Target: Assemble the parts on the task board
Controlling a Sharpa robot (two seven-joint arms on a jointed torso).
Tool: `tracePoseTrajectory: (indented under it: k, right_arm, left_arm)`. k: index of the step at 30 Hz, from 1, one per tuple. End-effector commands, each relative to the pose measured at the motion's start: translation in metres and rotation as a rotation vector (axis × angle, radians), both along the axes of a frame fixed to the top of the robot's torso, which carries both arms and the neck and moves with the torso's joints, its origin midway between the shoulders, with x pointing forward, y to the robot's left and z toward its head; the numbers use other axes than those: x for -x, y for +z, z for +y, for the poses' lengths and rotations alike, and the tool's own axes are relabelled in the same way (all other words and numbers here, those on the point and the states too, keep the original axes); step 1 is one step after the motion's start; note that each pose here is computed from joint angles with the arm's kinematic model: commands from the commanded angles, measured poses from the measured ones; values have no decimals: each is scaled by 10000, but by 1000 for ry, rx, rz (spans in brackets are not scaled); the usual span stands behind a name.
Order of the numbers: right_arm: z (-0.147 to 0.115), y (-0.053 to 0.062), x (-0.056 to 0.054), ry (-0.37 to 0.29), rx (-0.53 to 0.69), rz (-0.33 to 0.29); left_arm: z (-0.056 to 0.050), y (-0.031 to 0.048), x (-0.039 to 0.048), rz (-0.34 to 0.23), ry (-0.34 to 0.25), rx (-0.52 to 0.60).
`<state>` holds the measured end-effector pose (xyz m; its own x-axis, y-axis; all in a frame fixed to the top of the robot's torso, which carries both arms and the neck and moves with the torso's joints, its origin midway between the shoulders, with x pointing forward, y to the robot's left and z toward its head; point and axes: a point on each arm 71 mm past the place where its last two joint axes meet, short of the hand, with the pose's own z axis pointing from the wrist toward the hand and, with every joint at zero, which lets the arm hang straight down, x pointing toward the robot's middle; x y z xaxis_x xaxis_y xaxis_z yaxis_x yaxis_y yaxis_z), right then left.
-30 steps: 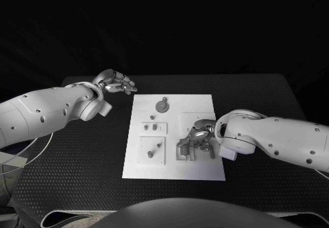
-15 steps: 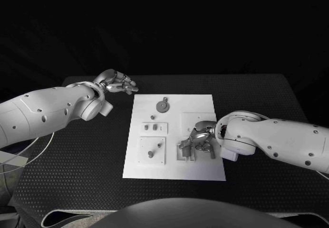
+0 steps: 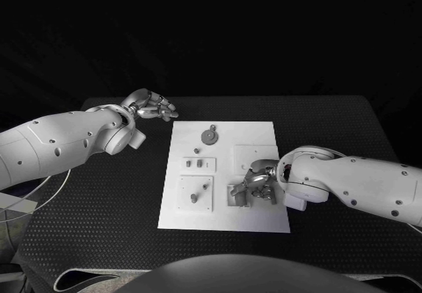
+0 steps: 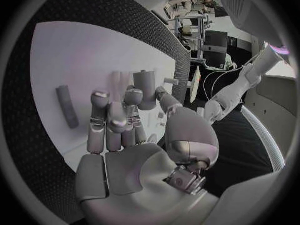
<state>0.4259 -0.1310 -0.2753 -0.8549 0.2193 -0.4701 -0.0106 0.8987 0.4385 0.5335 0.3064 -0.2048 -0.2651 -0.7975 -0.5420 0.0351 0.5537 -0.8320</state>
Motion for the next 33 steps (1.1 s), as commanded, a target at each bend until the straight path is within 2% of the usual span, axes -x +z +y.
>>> tracePoseTrajectory:
  k: [1, 33]
  right_arm:
    - [8, -38, 24, 12, 10, 8]
    - [-1, -91, -28, -1, 30, -7]
  left_arm:
    - [-24, 5, 2, 3, -13, 10]
    - [-20, 7, 5, 3, -12, 10]
